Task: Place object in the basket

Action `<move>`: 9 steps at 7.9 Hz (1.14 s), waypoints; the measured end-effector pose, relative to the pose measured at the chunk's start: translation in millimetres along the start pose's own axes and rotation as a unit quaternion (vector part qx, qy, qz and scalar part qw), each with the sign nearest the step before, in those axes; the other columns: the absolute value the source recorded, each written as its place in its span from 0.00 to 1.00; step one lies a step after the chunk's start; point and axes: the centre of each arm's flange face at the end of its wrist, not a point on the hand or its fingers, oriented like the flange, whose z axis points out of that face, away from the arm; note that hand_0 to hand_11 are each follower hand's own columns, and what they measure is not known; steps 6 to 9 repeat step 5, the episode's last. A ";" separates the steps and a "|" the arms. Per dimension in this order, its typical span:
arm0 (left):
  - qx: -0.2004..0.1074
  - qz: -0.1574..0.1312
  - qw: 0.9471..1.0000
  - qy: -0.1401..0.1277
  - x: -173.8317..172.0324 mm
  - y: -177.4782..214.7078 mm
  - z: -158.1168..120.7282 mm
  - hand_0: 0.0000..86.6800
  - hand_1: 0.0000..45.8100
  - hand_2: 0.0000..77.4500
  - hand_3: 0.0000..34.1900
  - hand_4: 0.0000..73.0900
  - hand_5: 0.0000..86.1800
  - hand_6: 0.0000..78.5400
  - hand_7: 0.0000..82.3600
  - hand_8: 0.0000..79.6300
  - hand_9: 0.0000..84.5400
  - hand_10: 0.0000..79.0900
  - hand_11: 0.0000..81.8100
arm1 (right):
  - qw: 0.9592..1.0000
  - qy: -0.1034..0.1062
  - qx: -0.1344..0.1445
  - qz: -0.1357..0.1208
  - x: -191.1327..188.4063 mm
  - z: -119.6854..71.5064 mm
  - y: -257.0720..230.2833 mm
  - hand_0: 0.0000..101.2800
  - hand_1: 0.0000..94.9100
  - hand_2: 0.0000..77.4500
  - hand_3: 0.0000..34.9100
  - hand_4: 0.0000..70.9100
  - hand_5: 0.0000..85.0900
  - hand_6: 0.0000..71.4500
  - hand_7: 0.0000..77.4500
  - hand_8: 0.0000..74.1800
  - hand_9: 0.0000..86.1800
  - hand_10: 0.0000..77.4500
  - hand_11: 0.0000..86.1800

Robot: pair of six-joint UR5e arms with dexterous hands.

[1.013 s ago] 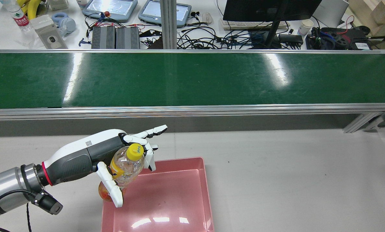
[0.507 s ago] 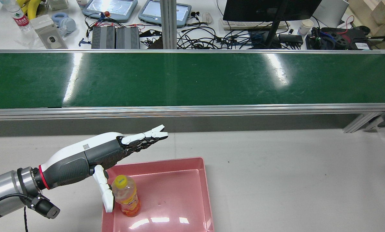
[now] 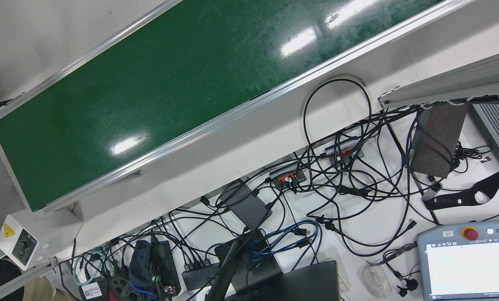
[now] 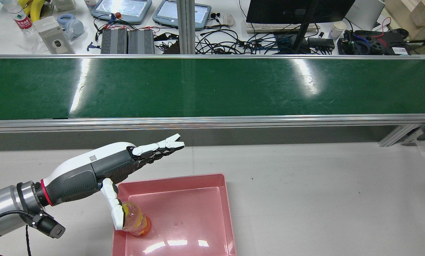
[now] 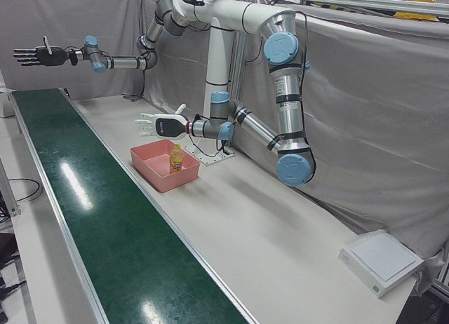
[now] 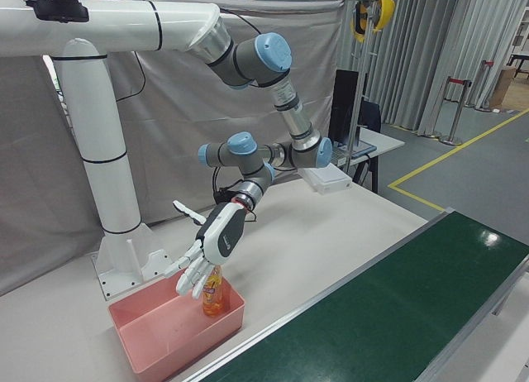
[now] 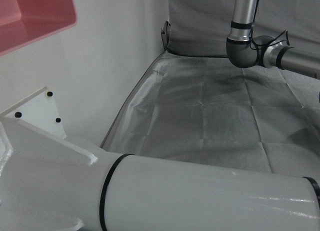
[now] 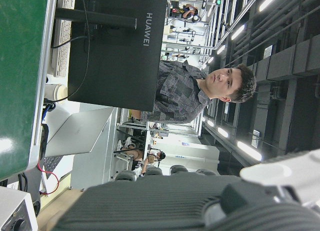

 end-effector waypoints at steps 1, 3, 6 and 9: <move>-0.001 -0.001 1.000 0.003 2.0 -0.1 0.2 0.56 0.02 0.00 0.11 0.16 0.11 0.01 0.03 0.06 0.07 0.01 0.03 | 1.000 0.000 0.000 0.000 0.0 0.0 0.1 0.00 0.00 0.01 0.00 0.00 0.00 0.00 0.01 0.00 0.00 0.00 0.00; -0.005 -0.004 1.000 0.013 10.1 -1.9 0.2 0.56 0.02 0.00 0.11 0.16 0.11 0.01 0.03 0.06 0.08 0.01 0.02 | 1.000 0.000 0.000 0.000 0.0 0.0 0.2 0.00 0.00 0.01 0.00 0.00 0.00 0.00 0.01 0.00 0.00 0.00 0.00; -0.007 -0.010 1.000 0.025 19.4 -4.7 -0.1 0.57 0.02 0.00 0.09 0.16 0.13 0.01 0.03 0.06 0.08 0.01 0.02 | 1.000 0.000 0.000 0.000 0.0 0.0 0.2 0.00 0.00 0.01 0.00 0.00 0.00 0.00 0.01 0.00 0.00 0.00 0.00; -0.007 -0.010 1.000 0.025 19.4 -4.7 -0.1 0.57 0.02 0.00 0.09 0.16 0.13 0.01 0.03 0.06 0.08 0.01 0.02 | 1.000 0.000 0.000 0.000 0.0 0.0 0.2 0.00 0.00 0.01 0.00 0.00 0.00 0.00 0.01 0.00 0.00 0.00 0.00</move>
